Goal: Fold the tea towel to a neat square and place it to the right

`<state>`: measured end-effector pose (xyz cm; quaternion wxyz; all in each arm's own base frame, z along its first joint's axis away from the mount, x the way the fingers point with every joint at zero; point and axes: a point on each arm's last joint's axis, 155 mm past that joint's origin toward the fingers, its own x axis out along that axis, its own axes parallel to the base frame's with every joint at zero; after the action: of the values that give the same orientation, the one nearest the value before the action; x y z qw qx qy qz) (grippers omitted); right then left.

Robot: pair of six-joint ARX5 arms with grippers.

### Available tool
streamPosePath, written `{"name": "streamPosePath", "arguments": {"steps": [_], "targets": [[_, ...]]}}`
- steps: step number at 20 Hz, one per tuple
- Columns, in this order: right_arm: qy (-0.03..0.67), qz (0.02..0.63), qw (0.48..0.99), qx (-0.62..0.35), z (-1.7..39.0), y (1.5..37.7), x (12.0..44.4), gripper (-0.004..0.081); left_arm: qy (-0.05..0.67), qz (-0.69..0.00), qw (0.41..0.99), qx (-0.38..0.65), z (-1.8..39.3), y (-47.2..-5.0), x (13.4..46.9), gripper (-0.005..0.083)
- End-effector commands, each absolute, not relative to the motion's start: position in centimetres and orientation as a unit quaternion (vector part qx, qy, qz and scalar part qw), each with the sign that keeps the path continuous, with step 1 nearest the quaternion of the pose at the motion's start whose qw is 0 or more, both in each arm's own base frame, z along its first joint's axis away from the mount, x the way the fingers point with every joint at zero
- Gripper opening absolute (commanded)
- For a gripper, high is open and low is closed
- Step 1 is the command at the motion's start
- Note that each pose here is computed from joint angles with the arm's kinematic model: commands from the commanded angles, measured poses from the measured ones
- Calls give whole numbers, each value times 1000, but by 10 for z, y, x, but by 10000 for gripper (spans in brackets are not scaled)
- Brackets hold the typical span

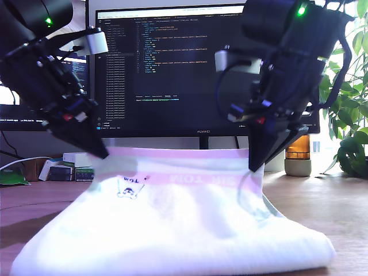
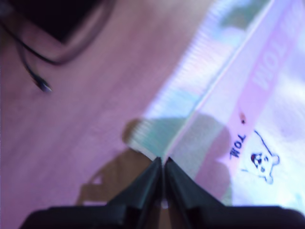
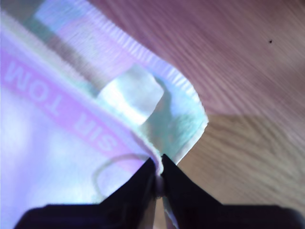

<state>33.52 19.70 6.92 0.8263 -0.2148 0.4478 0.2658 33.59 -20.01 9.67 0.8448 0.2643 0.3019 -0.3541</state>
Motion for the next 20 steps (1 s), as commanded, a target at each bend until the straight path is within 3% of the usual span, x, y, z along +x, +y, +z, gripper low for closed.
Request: {"name": "streamPosePath", "arguments": {"steps": [1, 8, 15, 17, 20], "targets": [[454, 262, 823, -218, 58, 195, 341, -12, 306, -352, 842, 270, 87, -198, 340, -20], [463, 256, 816, -231, 43, 188, 348, -12, 345, -361, 822, 273, 44, -201, 343, -20], [463, 256, 816, -233, 38, 186, 352, -12, 317, -340, 842, 273, 52, -197, 363, -17], [462, 256, 817, -233, 38, 186, 352, 22, 314, -338, 845, 272, 53, -196, 365, 4], [461, 256, 817, -232, 39, 187, 353, 101, 312, -341, 844, 270, 54, -198, 364, 125]]}}
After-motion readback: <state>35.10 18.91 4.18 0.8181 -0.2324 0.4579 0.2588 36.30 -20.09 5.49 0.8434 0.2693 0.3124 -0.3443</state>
